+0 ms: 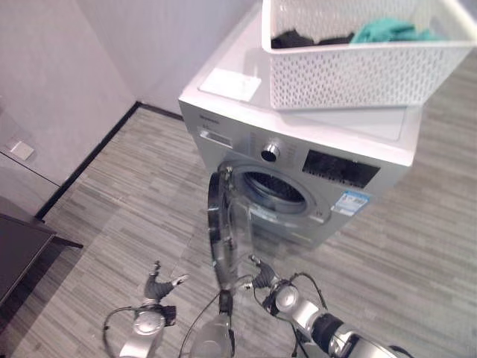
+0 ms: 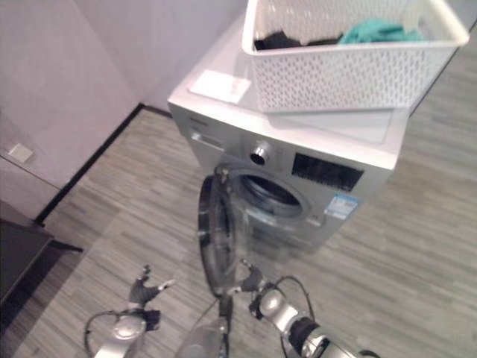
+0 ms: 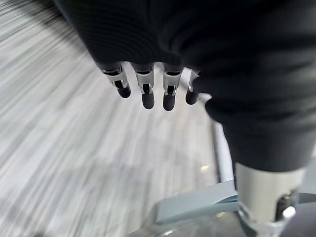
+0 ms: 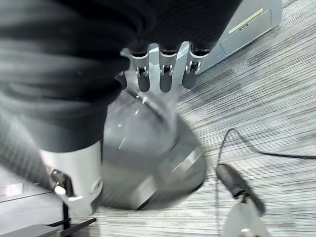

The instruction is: Grab the laundry basket,head to the washer,open it,put in the laundry and shut it.

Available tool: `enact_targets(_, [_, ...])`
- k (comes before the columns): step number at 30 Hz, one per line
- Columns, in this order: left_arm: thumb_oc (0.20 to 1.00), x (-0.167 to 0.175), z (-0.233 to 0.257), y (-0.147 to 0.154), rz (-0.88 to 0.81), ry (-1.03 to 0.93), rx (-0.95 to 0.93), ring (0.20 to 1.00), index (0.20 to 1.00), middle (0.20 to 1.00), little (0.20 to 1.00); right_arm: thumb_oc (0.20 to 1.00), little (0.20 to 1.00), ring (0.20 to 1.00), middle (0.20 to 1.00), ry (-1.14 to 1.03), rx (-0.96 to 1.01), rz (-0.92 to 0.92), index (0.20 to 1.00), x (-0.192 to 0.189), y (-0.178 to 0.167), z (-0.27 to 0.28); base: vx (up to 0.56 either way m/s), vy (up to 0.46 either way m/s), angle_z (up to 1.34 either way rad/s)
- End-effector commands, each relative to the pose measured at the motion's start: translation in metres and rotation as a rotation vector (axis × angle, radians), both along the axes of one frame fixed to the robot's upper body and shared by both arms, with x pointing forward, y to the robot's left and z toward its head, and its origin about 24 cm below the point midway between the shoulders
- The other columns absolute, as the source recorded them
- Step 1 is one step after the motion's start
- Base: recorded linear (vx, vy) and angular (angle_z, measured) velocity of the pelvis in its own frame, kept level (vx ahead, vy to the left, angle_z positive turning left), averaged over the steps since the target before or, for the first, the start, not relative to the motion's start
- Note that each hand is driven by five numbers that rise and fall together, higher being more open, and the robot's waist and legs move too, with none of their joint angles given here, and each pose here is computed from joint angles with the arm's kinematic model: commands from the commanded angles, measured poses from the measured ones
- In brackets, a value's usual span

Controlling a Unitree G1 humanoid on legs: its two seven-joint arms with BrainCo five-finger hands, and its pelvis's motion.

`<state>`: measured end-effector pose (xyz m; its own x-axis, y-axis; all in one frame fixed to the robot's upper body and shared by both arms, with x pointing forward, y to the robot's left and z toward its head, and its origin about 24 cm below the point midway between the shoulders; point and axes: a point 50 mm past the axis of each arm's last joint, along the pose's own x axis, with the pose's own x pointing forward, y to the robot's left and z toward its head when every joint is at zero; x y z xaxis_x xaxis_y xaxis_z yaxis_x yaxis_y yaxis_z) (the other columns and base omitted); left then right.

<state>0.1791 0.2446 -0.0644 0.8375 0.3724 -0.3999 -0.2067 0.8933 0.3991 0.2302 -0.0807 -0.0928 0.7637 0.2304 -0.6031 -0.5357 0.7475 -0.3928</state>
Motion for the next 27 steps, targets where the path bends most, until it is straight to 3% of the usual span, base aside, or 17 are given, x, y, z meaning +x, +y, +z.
enact_targets(1, [1.0, 0.024, 0.061, 0.029, -0.075, -0.227, 0.233, 1.0, 1.0, 1.0, 1.0, 1.0, 1.0, 1.0, 1.0, -0.001, 0.048, -0.051, 1.0, 0.013, 0.002, 0.007, 0.09, -0.033, 0.03])
enact_targets(5, [1.0, 0.028, 0.113, 0.035, -0.158, -0.437, 0.199, 1.0, 1.0, 1.0, 1.0, 1.0, 1.0, 1.0, 1.0, 0.046, -0.015, -0.148, 1.0, 0.001, -0.041, -0.007, 0.07, -0.041, 0.06])
enact_targets(6, [1.0, 0.033, 0.128, 0.03, -0.189, -0.531, 0.016, 1.0, 1.0, 1.0, 1.0, 1.0, 1.0, 1.0, 1.0, 0.067, -0.064, -0.163, 1.0, -0.007, -0.06, -0.012, 0.06, -0.032, 0.03])
enact_targets(8, [1.0, 0.035, 0.133, 0.026, -0.211, -0.562, -0.087, 1.0, 1.0, 1.0, 1.0, 1.0, 1.0, 1.0, 1.0, 0.074, -0.077, -0.174, 1.0, -0.01, -0.067, -0.014, 0.02, -0.01, 0.0])
enact_targets(10, [1.0, 0.042, 0.144, 0.013, -0.36, -0.616, -0.305, 1.0, 1.0, 1.0, 1.0, 1.0, 1.0, 1.0, 1.0, 0.104, -0.126, -0.171, 1.0, -0.025, -0.086, -0.021, 0.05, 0.001, -0.02])
enact_targets(12, [1.0, 0.045, 0.141, 0.007, -0.419, -0.589, -0.371, 1.0, 1.0, 1.0, 1.0, 1.0, 1.0, 1.0, 1.0, 0.107, -0.152, -0.149, 1.0, -0.031, -0.091, -0.023, 0.06, 0.01, 0.0])
enact_targets(13, [1.0, 0.054, 0.143, -0.008, -0.601, -0.508, -0.419, 1.0, 1.0, 1.0, 1.0, 1.0, 1.0, 1.0, 1.0, 0.13, -0.193, -0.124, 1.0, -0.044, -0.102, -0.028, 0.05, 0.018, -0.06])
enact_targets(15, [1.0, 0.055, 0.141, -0.017, -0.794, -0.338, -0.401, 1.0, 1.0, 1.0, 1.0, 1.0, 1.0, 1.0, 1.0, 0.179, -0.241, -0.095, 1.0, -0.059, -0.111, -0.035, 0.07, 0.033, 0.01])
enact_targets(17, [1.0, 0.049, 0.128, -0.014, -0.939, -0.102, -0.352, 1.0, 1.0, 1.0, 1.0, 1.0, 1.0, 1.0, 1.0, 0.228, -0.278, -0.065, 1.0, -0.074, -0.117, -0.042, 0.05, 0.038, -0.24])
enact_targets(21, [1.0, 0.041, 0.063, 0.003, -1.04, 0.407, -0.176, 1.0, 1.0, 1.0, 1.0, 1.0, 1.0, 1.0, 1.0, 0.321, -0.317, -0.099, 1.0, -0.099, -0.132, -0.052, 0.06, 0.063, -0.36])
enact_targets(23, [1.0, 0.045, 0.046, 0.013, -1.035, 0.475, -0.012, 1.0, 1.0, 1.0, 1.0, 1.0, 1.0, 1.0, 1.0, 0.327, -0.3, -0.112, 1.0, -0.104, -0.133, -0.052, 0.05, 0.072, -0.23])
enact_targets(24, [1.0, 0.052, 0.023, 0.032, -0.967, 0.566, 0.275, 1.0, 1.0, 1.0, 1.0, 1.0, 1.0, 1.0, 1.0, 0.308, -0.271, -0.127, 1.0, -0.1, -0.129, -0.05, 0.03, 0.056, -0.26])
enact_targets(25, [1.0, 0.052, 0.02, 0.03, -0.97, 0.562, 0.277, 1.0, 1.0, 1.0, 1.0, 1.0, 1.0, 1.0, 1.0, 0.308, -0.276, -0.129, 1.0, -0.1, -0.131, -0.05, -0.02, 0.07, -0.18])
enact_targets(27, [1.0, 0.066, 0.0, 0.052, -0.665, 0.618, 0.537, 1.0, 1.0, 1.0, 1.0, 1.0, 1.0, 1.0, 1.0, 0.253, -0.284, -0.127, 1.0, -0.085, -0.131, -0.043, -0.1, 0.08, -0.15])
